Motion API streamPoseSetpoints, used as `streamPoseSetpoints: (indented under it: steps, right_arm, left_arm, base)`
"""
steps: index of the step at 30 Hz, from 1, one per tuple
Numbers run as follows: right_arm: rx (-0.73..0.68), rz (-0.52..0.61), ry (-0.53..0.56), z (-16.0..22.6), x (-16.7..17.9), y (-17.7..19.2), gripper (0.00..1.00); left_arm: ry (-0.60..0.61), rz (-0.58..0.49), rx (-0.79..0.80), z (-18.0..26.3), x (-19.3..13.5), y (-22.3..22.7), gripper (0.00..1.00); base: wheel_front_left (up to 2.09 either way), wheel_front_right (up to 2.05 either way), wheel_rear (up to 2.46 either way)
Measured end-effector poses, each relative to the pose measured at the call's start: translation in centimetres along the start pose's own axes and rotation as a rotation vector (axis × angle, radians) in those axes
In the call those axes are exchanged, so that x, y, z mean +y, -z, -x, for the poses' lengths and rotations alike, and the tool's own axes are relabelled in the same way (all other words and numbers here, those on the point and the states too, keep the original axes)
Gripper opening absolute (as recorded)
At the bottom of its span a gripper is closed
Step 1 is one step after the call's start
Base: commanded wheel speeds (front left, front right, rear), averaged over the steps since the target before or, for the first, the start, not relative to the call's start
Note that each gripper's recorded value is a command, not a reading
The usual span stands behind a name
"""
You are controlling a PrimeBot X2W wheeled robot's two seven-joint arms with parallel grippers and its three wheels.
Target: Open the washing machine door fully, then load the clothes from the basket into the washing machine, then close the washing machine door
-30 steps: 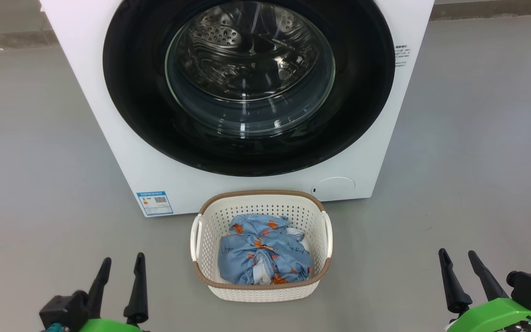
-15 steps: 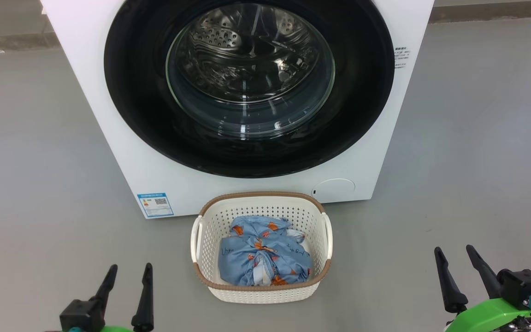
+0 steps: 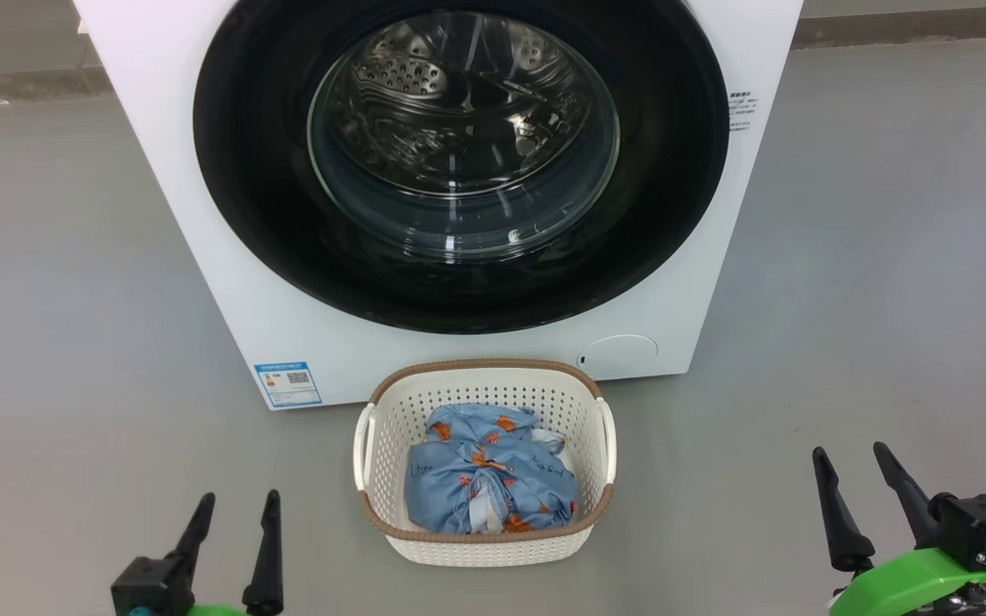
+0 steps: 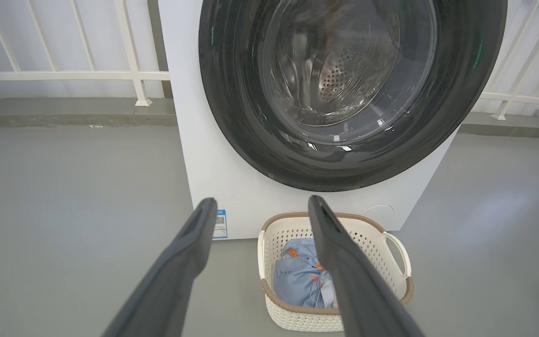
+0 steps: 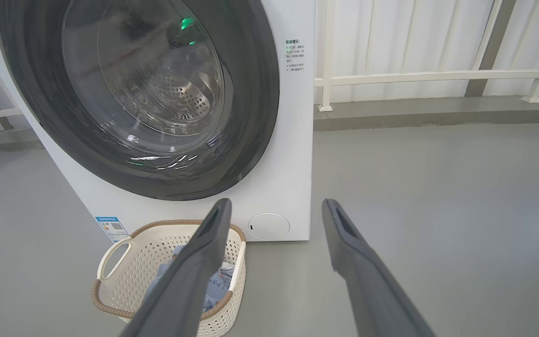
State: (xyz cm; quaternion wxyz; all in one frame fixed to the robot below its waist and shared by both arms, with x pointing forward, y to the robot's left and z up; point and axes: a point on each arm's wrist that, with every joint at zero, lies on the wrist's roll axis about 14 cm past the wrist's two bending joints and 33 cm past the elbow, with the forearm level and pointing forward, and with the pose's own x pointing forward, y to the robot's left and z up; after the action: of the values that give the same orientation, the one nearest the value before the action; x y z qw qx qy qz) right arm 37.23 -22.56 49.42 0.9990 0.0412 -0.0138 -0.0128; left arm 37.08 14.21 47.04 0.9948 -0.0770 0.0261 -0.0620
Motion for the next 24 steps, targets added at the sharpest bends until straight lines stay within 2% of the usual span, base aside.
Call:
streamPoseSetpoints:
  steps: [24]
  right_arm:
    - [-0.018, -0.011, -0.01, -0.2, 0.47, -0.5, 1.0]
  left_arm:
    - [-0.016, 0.018, -0.005, -0.25, 0.3, -0.17, 1.0]
  base:
    - [0.0, 0.0, 0.0]
